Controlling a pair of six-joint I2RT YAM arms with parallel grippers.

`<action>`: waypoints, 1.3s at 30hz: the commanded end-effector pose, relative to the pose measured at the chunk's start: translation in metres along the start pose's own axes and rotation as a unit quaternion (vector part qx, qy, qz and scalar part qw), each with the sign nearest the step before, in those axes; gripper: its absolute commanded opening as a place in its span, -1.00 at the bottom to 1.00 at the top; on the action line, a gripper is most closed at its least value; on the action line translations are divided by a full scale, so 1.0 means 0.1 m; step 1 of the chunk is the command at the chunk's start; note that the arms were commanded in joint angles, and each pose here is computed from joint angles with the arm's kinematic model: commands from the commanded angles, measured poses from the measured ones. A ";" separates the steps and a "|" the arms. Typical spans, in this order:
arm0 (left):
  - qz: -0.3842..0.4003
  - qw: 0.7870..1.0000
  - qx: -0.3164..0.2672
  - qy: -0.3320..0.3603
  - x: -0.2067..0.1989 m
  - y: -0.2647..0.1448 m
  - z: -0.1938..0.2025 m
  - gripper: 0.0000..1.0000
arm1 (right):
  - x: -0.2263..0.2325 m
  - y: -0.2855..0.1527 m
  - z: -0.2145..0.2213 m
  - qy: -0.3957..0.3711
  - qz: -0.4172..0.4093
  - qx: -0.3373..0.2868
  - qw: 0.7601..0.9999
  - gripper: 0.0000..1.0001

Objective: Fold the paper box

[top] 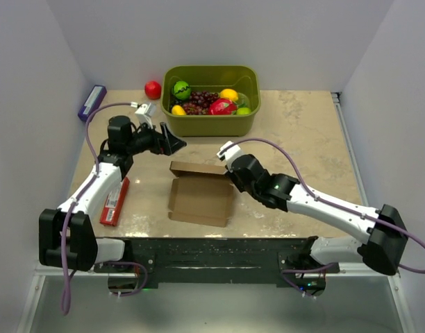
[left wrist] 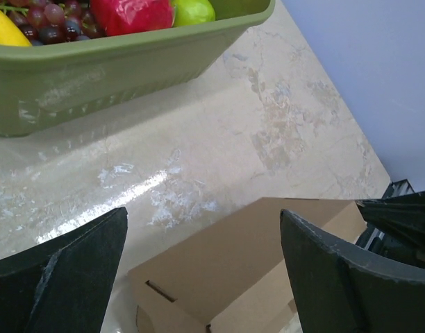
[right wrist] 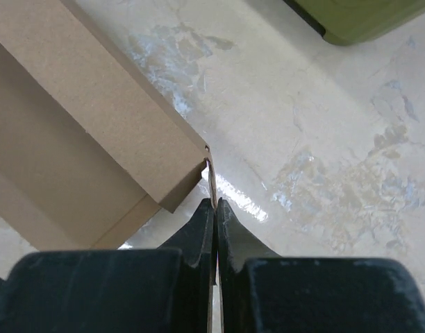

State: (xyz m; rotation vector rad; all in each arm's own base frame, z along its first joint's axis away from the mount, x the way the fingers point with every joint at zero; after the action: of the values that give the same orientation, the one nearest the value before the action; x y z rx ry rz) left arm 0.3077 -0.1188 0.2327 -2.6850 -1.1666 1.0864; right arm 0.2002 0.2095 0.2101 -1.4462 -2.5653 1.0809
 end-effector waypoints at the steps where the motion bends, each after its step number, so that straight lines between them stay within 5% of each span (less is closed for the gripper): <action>1: 0.029 0.999 -0.022 0.008 -0.04 -0.06 -0.10 0.88 | -0.12 0.24 -0.20 -0.031 0.000 -0.026 0.999 -1.00; 8: 0.004 1.000 -0.006 -0.006 0.11 -0.04 0.02 0.88 | -0.31 0.50 -0.17 -0.015 -0.003 -0.019 1.000 -0.99; 17: -0.017 1.000 0.002 -0.011 0.19 -0.03 0.07 0.88 | -0.45 0.39 -0.26 0.011 0.025 -0.038 0.999 0.27; 20: -0.023 1.000 0.005 -0.011 0.21 -0.03 0.09 0.88 | -0.50 0.31 -0.29 0.025 0.040 -0.044 0.998 0.39; 28: -0.028 0.999 0.015 -0.019 0.28 0.01 0.16 0.82 | -0.57 0.03 -0.40 0.138 0.049 -0.065 0.987 0.42; 35: -0.044 0.998 0.032 -0.033 0.40 0.07 0.26 0.65 | -0.33 -0.11 -0.54 0.366 -0.027 -0.078 0.927 0.33; 39: -0.050 0.998 0.030 -0.036 0.43 0.09 0.27 0.58 | -0.27 -0.07 -0.57 0.405 -0.041 -0.078 0.910 0.31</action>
State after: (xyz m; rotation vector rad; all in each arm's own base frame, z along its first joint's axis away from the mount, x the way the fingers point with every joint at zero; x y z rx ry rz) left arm 0.3133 -0.1071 0.1860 -2.5287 -1.2172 1.2240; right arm 0.2307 0.2048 0.2520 -1.4793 -2.2043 0.3704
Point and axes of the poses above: each gripper's point midway between its finger pads, its own y axis out along the fingers, its own x axis along the line the jaws close on, z = x × y, the point moved 7 cm from there along -y, back along the fingers, and after that the axes turned 5 degrees about -y, right-handed, at the moved point
